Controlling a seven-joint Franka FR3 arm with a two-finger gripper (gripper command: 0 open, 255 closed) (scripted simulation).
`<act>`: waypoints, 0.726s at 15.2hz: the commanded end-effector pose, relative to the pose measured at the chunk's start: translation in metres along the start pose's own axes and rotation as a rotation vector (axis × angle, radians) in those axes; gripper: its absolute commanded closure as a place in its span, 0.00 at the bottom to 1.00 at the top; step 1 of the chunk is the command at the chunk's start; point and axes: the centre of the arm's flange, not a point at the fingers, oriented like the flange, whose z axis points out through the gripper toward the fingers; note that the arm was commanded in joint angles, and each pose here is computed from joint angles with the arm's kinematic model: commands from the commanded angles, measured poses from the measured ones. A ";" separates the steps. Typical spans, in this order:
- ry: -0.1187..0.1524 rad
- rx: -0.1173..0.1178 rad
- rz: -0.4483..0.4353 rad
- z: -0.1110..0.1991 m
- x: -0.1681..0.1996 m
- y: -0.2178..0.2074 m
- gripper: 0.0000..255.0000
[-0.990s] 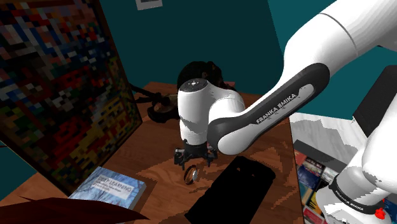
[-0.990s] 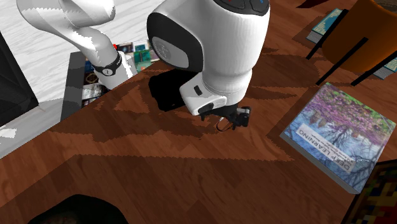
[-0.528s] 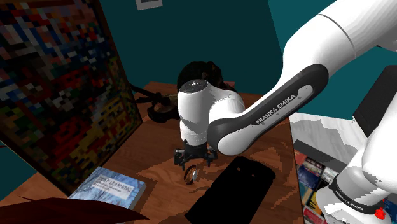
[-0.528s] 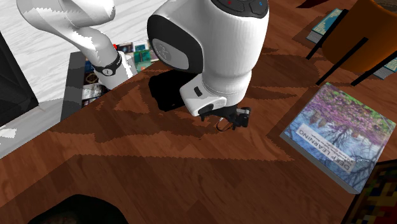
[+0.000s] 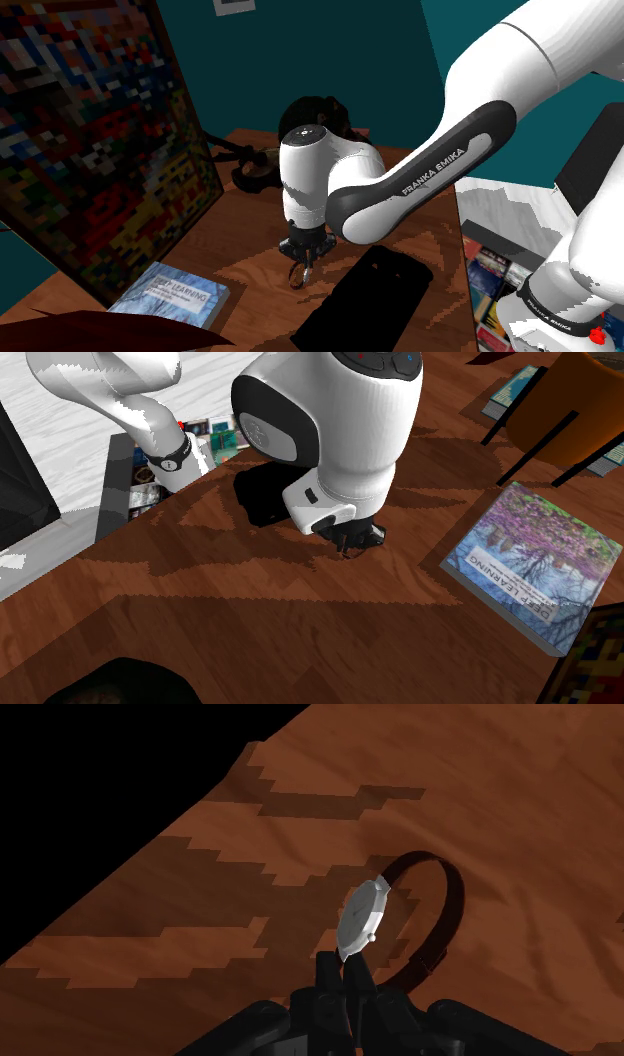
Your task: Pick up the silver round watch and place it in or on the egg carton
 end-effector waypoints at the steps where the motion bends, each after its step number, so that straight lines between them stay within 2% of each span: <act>1: 0.000 0.000 0.000 0.000 0.000 0.000 1.00; 11: 0.000 0.000 0.000 -0.047 0.000 -0.002 1.00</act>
